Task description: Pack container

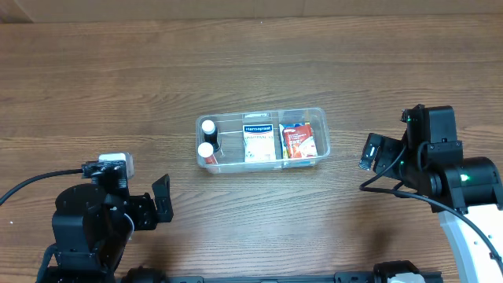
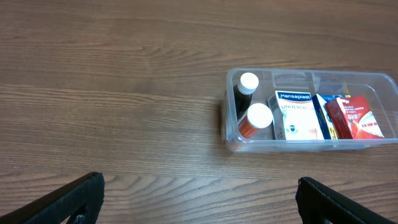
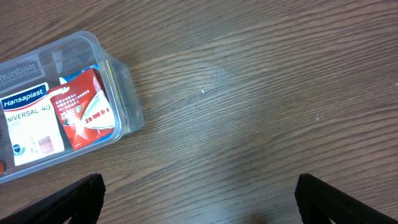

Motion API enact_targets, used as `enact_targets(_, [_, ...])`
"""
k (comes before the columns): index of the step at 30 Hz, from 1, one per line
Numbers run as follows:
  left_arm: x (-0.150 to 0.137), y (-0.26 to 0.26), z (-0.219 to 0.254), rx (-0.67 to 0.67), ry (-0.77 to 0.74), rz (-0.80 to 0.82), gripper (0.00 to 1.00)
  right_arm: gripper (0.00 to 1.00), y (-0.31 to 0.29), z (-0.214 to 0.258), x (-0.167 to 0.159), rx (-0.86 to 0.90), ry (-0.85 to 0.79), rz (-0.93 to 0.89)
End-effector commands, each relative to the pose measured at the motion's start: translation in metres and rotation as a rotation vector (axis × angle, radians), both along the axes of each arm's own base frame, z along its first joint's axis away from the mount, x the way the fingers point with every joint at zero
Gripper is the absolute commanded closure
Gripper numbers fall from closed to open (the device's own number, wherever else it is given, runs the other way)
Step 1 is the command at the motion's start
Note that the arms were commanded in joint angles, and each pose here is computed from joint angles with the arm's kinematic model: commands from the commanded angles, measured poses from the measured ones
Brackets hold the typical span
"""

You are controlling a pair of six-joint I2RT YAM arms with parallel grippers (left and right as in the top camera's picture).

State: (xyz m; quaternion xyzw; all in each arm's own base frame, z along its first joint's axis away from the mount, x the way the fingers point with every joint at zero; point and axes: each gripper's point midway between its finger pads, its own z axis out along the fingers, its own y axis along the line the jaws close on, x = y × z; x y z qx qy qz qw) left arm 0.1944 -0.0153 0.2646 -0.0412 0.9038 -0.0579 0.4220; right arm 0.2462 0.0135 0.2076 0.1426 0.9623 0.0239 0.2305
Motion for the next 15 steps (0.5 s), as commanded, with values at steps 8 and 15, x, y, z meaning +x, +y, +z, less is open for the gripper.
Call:
enact_targets(8, [0.0, 0.0, -0.001, -0.007, -0.001, 0.009, 0.0, 0.0, 0.018, 0.018, -0.009, -0.027, -0.493, 0.255])
enact_targets(15, [0.0, 0.0, -0.001, -0.007, -0.001, 0.009, 0.0, 0.0, 0.022, 0.019, -0.021, -0.046, -0.856, 0.287])
